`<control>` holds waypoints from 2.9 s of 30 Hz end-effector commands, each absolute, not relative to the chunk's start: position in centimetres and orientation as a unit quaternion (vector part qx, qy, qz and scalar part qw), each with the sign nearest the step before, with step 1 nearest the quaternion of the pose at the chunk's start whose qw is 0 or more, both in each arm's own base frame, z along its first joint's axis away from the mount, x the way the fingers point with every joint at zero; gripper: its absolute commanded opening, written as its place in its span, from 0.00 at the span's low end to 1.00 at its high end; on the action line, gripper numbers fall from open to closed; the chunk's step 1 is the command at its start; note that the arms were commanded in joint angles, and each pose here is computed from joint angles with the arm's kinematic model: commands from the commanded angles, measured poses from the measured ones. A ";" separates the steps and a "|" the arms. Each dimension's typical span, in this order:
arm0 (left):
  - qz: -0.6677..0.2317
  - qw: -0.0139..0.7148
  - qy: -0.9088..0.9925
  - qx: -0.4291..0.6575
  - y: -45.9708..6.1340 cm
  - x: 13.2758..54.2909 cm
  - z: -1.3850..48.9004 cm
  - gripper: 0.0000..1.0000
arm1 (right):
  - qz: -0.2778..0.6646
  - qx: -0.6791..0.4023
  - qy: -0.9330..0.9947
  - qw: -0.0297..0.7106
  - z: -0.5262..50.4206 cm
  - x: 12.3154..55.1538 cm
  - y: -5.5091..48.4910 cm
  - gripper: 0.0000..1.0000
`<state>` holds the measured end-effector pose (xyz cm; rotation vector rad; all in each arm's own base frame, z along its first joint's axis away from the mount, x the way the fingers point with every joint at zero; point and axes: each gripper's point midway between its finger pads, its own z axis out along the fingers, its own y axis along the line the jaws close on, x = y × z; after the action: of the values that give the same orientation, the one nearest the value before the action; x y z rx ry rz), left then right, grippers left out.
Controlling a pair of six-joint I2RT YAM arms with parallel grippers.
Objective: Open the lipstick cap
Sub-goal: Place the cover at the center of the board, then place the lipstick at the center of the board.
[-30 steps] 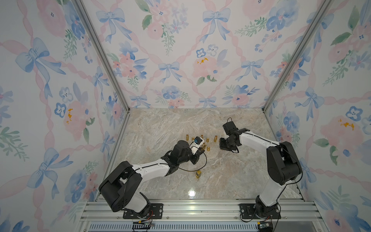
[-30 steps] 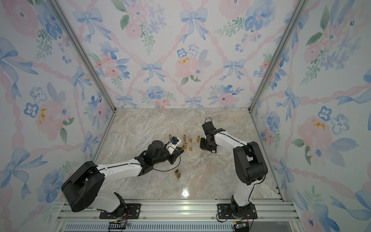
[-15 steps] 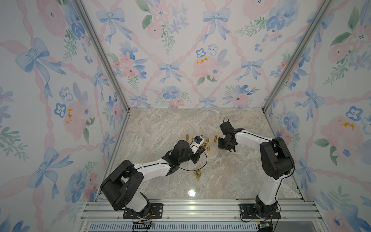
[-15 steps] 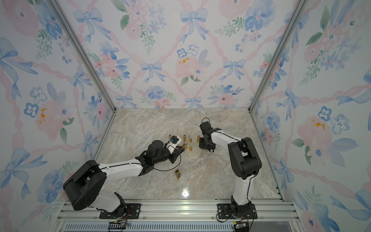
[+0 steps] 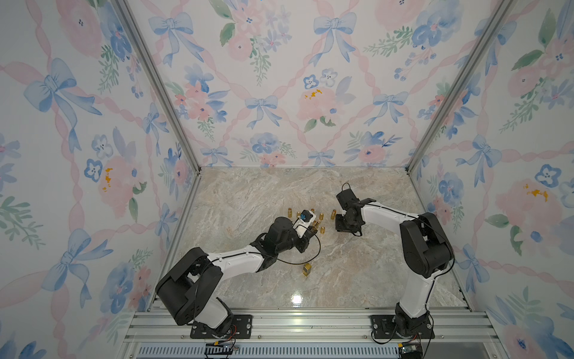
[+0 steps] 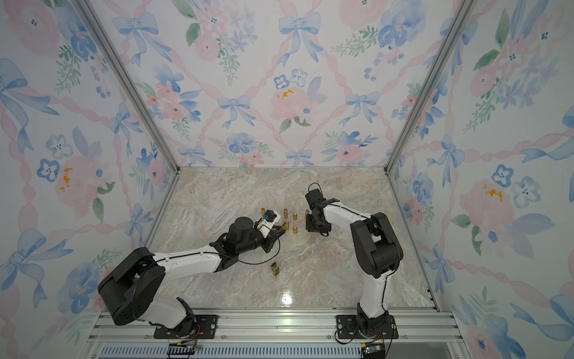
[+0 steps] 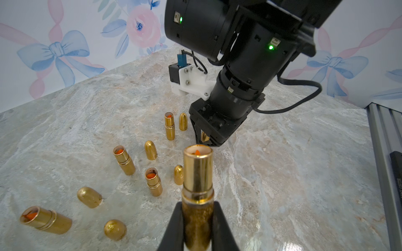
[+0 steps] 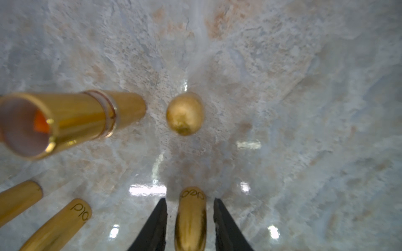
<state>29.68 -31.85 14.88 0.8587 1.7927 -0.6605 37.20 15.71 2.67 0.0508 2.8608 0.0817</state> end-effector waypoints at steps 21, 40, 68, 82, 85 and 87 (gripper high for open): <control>-0.282 0.523 0.728 0.342 -32.9 29.6 16.9 0.00 | 0.269 -0.062 0.943 0.188 19.9 29.4 23.7 0.61; -0.296 0.542 0.704 0.351 -33.4 28.3 19.4 0.00 | 0.299 -0.086 0.936 0.162 18.0 29.2 28.2 0.44; -0.274 0.541 0.715 0.348 -33.2 29.1 18.3 0.00 | 0.285 -0.095 0.938 0.171 18.0 29.6 28.2 0.19; -0.251 0.560 0.726 0.311 -31.3 29.6 18.9 0.66 | 0.192 -0.091 0.954 0.212 18.8 31.3 24.3 0.20; -0.244 0.562 0.735 0.290 -30.2 29.6 18.8 0.75 | 0.160 -0.073 0.959 0.220 17.9 31.8 22.4 0.20; -0.241 0.562 0.741 0.277 -29.6 29.7 18.6 0.82 | 0.159 -0.053 0.961 0.222 17.0 32.2 21.6 0.20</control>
<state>29.42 -30.79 18.22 0.7179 1.7427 -0.5880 31.87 24.08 18.13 -0.2072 2.6438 0.5442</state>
